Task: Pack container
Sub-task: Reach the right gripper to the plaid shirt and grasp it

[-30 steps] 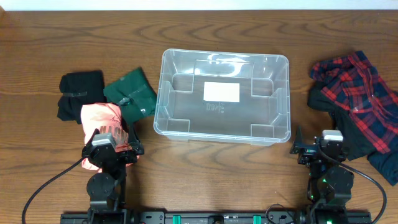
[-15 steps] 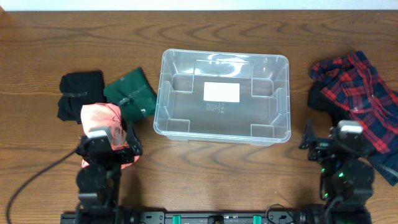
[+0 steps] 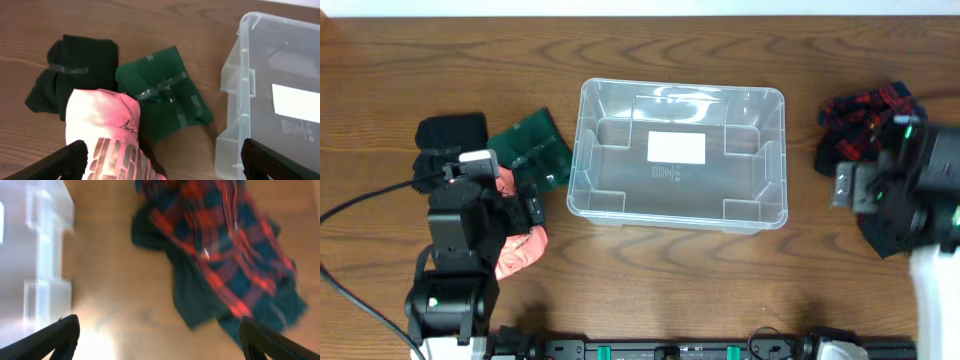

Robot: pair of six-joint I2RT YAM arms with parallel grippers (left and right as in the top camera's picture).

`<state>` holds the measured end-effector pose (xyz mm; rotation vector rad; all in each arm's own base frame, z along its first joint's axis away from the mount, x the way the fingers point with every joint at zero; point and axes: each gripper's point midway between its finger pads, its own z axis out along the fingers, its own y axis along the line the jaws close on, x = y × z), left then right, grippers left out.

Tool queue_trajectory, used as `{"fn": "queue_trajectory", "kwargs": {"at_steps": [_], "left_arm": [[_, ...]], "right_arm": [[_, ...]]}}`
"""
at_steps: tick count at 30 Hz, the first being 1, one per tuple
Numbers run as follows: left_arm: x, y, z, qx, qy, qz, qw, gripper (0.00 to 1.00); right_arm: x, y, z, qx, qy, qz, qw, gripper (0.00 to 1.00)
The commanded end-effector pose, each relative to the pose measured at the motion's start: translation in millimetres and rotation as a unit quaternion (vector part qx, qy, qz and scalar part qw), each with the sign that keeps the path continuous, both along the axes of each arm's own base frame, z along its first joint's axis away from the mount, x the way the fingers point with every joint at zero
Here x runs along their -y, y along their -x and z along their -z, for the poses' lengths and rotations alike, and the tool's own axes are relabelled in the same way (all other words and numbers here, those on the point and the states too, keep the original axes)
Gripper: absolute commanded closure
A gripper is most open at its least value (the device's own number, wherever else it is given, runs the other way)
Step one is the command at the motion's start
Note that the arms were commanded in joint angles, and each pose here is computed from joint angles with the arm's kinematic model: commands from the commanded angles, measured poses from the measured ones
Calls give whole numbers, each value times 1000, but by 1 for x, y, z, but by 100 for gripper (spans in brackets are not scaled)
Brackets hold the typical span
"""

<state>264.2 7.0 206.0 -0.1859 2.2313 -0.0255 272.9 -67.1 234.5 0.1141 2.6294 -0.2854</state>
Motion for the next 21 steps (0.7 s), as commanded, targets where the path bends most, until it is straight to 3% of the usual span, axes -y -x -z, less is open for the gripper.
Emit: {"fn": "queue_trajectory", "kwargs": {"at_steps": [1,5,8,12,21], "left_arm": [[3,-3,-8,5,9,4,1000,2],[3,-3,-8,5,9,3,1000,2],[3,-3,-7,4,9,3,1000,2],[3,-4,-5,0,9,3,1000,2],[3,-5,-3,-3,9,3,1000,2]], "right_arm": [[14,-24,-31,10,26,-1,1000,1],[30,-44,-26,-13,71,-30,997,1],[47,-40,12,-108,93,-61,988,1],[75,-40,56,-202,112,-36,972,1],[102,-55,123,-294,139,-15,945,1]]}}
